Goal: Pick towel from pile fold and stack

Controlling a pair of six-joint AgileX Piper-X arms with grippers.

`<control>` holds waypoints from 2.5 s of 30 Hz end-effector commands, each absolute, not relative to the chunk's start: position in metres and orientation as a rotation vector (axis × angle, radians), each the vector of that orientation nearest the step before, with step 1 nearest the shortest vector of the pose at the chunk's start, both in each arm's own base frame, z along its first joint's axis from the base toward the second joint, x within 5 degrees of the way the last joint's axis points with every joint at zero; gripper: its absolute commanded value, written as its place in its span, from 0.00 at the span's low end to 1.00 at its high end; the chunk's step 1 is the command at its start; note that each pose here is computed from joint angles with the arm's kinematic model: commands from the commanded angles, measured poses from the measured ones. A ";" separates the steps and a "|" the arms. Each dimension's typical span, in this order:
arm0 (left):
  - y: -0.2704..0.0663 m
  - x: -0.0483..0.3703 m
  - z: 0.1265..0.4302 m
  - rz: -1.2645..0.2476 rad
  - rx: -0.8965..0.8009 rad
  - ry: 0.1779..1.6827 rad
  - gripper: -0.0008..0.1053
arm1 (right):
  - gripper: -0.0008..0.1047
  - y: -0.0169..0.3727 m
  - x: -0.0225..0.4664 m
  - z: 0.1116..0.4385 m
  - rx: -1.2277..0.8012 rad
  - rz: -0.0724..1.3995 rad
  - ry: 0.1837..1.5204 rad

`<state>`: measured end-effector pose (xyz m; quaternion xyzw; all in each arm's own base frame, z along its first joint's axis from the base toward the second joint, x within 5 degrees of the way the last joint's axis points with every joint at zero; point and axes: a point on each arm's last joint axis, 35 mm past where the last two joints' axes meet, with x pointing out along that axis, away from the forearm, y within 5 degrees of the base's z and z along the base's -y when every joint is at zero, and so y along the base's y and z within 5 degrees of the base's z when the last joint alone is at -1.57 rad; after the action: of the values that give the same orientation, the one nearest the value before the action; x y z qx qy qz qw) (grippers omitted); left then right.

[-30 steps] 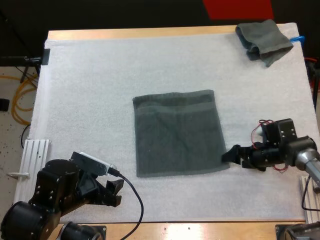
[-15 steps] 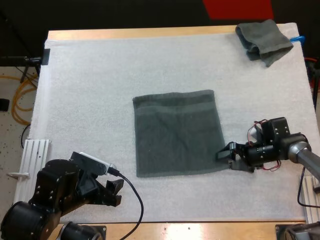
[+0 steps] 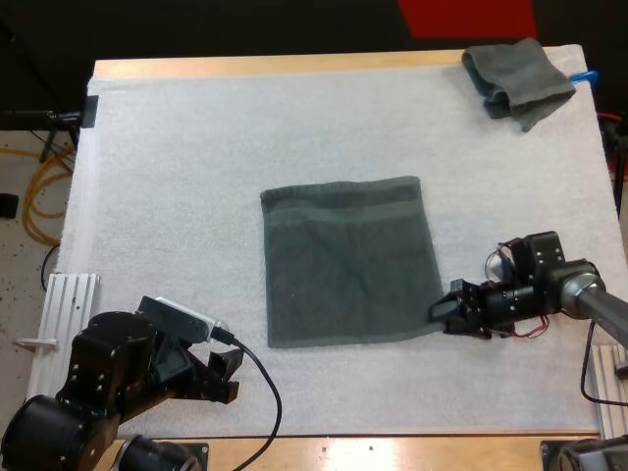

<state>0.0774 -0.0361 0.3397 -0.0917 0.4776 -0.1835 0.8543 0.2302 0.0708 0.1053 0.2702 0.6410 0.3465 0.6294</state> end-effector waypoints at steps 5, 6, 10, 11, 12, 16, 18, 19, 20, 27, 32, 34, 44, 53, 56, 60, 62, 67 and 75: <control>-0.037 0.078 0.341 -0.392 -0.202 0.989 0.66 | 0.02 0.070 0.225 0.098 0.574 0.749 1.507; -0.037 0.079 0.340 -0.393 -0.202 0.987 0.66 | 0.01 0.070 0.225 0.098 0.564 0.751 1.504; -0.039 0.084 0.330 -0.407 -0.225 0.992 0.66 | 0.01 0.070 0.225 0.098 0.554 0.751 1.505; -0.041 0.086 0.324 -0.417 -0.260 1.004 0.66 | 0.01 0.070 0.224 0.098 0.550 0.754 1.506; -0.043 0.087 0.319 -0.427 -0.296 1.016 0.66 | 0.01 0.070 0.224 0.098 0.546 0.754 1.510; -0.048 0.095 0.297 -0.443 -0.414 1.042 0.66 | 0.01 0.069 0.222 0.097 0.530 0.765 1.517; -0.051 0.102 0.282 -0.433 -0.481 1.056 0.66 | 0.01 0.069 0.222 0.097 0.525 0.770 1.515; -0.052 0.104 0.276 -0.430 -0.496 1.067 0.66 | 0.01 0.069 0.222 0.097 0.523 0.772 1.514; -0.054 0.107 0.267 -0.429 -0.526 1.083 0.66 | 0.01 0.069 0.222 0.097 0.523 0.772 1.514; -0.064 0.131 0.222 -0.398 -0.576 1.211 0.66 | 0.01 0.069 0.222 0.097 0.519 0.776 1.511; -0.072 0.154 0.203 -0.378 -0.574 1.258 0.66 | 0.01 0.069 0.222 0.097 0.518 0.777 1.511; -0.075 0.161 0.195 -0.368 -0.573 1.280 0.66 | 0.01 0.069 0.222 0.097 0.518 0.777 1.510; -0.085 0.189 0.146 -0.314 -0.562 1.400 0.66 | 0.01 0.069 0.222 0.098 0.514 0.791 1.504; -0.092 0.193 0.124 -0.423 -0.655 1.520 0.64 | 0.01 0.069 0.222 0.098 0.512 0.793 1.503; -0.092 0.192 0.121 -0.414 -0.657 1.541 0.61 | 0.01 0.069 0.222 0.098 0.512 0.793 1.503; -0.092 0.192 0.121 -0.412 -0.655 1.541 0.46 | 0.01 0.069 0.222 0.098 0.512 0.793 1.503; -0.092 0.192 0.121 -0.412 -0.655 1.541 0.32 | 0.01 0.069 0.222 0.098 0.512 0.793 1.503; -0.092 0.193 0.122 -0.409 -0.652 1.535 0.01 | 0.01 0.069 0.221 0.098 0.512 0.798 1.502; -0.092 0.185 0.149 -0.510 -0.676 1.483 0.01 | 0.01 0.066 0.207 0.126 0.451 0.790 1.517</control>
<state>0.1875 -0.0916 0.1454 -0.2978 0.6540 -0.2175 0.6606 0.2103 0.0661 0.1225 0.2055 0.6617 0.3440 0.6337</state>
